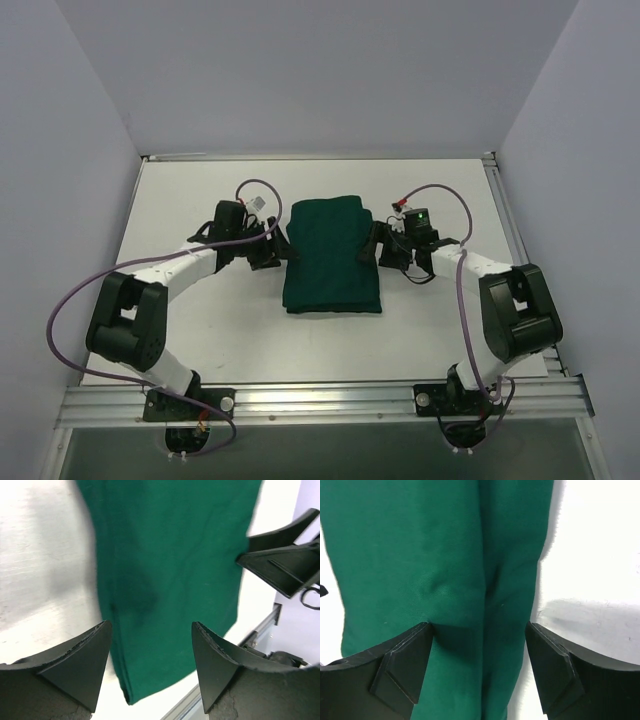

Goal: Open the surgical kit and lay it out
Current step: Move the surgical kit at the center of the board.

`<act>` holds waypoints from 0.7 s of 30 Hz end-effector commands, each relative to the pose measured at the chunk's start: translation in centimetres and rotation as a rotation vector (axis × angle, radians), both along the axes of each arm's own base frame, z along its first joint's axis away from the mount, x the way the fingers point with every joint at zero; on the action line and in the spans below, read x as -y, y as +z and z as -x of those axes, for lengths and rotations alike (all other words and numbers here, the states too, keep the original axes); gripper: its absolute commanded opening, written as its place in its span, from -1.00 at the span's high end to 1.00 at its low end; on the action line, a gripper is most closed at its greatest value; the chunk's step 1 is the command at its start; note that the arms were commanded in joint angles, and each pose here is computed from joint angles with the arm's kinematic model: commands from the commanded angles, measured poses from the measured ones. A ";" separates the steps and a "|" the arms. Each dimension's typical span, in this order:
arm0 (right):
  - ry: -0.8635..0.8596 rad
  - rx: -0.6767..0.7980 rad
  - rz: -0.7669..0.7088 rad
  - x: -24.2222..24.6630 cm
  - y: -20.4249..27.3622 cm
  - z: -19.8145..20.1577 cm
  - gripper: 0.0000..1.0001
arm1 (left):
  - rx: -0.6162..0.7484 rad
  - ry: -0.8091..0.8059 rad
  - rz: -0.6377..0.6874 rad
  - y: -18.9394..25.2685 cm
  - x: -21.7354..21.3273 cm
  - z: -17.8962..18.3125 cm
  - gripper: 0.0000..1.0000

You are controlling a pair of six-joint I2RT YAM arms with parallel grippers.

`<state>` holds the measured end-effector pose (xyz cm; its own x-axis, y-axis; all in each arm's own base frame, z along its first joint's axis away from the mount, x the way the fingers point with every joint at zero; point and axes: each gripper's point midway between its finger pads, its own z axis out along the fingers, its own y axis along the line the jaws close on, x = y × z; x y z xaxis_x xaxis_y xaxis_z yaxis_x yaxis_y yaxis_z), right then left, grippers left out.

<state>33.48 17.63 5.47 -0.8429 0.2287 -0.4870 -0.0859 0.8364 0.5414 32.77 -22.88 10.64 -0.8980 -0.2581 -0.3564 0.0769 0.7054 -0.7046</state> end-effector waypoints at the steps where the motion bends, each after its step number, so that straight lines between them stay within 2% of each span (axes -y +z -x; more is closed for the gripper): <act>1: 0.018 -0.009 0.008 -0.3 -1.3 0.1 -0.50 | 0.002 0.003 -0.056 -1.2 -0.1 -0.7 -0.47; 6: 0.022 -0.045 0.019 -0.5 -3.2 0.1 -0.42 | -0.054 0.008 -0.094 -3.8 0.0 -1.1 -0.43; 14: 0.047 -0.050 0.003 -2.0 -4.4 -0.6 -0.14 | -0.099 0.008 -0.089 -6.0 0.8 -2.7 -0.32; 17: 0.054 -0.058 -0.011 -2.7 -4.9 -1.1 0.02 | -0.111 0.014 -0.088 -6.3 0.9 -3.3 -0.26; 18: 0.055 -0.060 -0.014 -2.9 -5.0 -1.3 0.15 | -0.122 0.019 -0.085 -6.7 1.0 -3.4 -0.25; 21: 0.058 -0.073 -0.023 -3.7 -5.6 -2.1 0.30 | -0.126 0.020 -0.075 -6.9 1.3 -4.1 -0.17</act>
